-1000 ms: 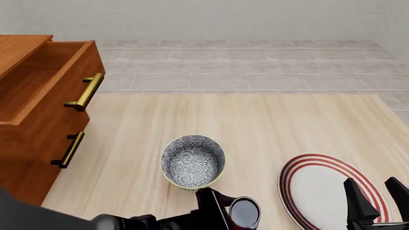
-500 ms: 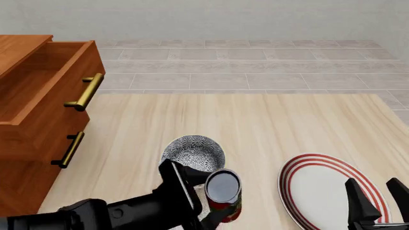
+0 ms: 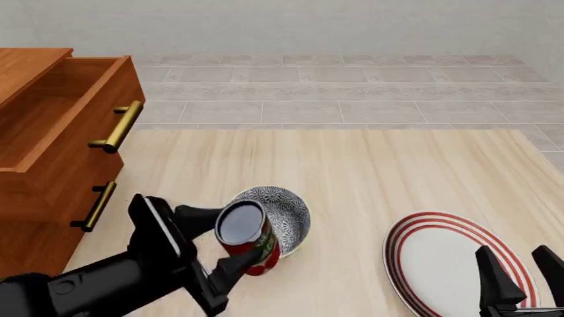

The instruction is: Put the ketchup in the top drawer of the cabinet.

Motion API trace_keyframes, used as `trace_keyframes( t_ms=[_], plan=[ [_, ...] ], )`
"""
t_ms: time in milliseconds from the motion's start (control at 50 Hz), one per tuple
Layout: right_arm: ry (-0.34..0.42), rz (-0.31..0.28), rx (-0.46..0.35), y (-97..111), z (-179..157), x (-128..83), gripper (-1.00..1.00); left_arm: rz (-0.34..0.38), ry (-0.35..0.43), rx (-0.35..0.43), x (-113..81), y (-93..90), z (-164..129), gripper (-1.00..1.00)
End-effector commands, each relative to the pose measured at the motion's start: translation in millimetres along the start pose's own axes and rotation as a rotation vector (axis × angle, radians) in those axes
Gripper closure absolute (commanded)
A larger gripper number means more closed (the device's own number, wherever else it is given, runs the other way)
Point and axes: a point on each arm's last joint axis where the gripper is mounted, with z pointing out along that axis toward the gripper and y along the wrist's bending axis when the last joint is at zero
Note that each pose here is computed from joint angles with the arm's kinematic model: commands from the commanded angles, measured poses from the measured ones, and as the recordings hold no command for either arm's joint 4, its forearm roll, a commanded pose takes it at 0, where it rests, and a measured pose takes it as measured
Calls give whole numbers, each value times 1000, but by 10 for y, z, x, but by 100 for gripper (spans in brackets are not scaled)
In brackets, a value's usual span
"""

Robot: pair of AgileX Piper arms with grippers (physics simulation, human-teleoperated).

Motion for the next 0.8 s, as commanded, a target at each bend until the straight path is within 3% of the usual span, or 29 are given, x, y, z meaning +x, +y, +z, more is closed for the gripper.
trace_keyframes(
  t_ms=[20, 200, 240, 400, 500, 640, 800],
  plan=[
    [4, 6, -5, 3, 4, 3, -100, -29, -29, -131, 148, 209, -363, 100],
    [3, 9, 0, 0, -3, 4, -100, 78, -54, -346, 318, 403, -767, 100],
    [1, 10, 4, -2, -3, 2, -100, -3, -36, -345, 315, 417, -753, 100],
    [-2, 13, -10, 6, -3, 0, -100, -16, -60, -369, 361, 338, -1018, 100],
    [-7, 8, -2, 1, -9, -2, -100, -27, -67, -450, 443, 319, -1209, 100],
    [-2, 8, -2, 1, -4, -1, -100, -46, -60, -501, 540, 284, -1322, 100],
    [-4, 6, -1, 0, -5, -2, -100, -44, -62, -510, 498, 269, -1382, 100]
  ],
)
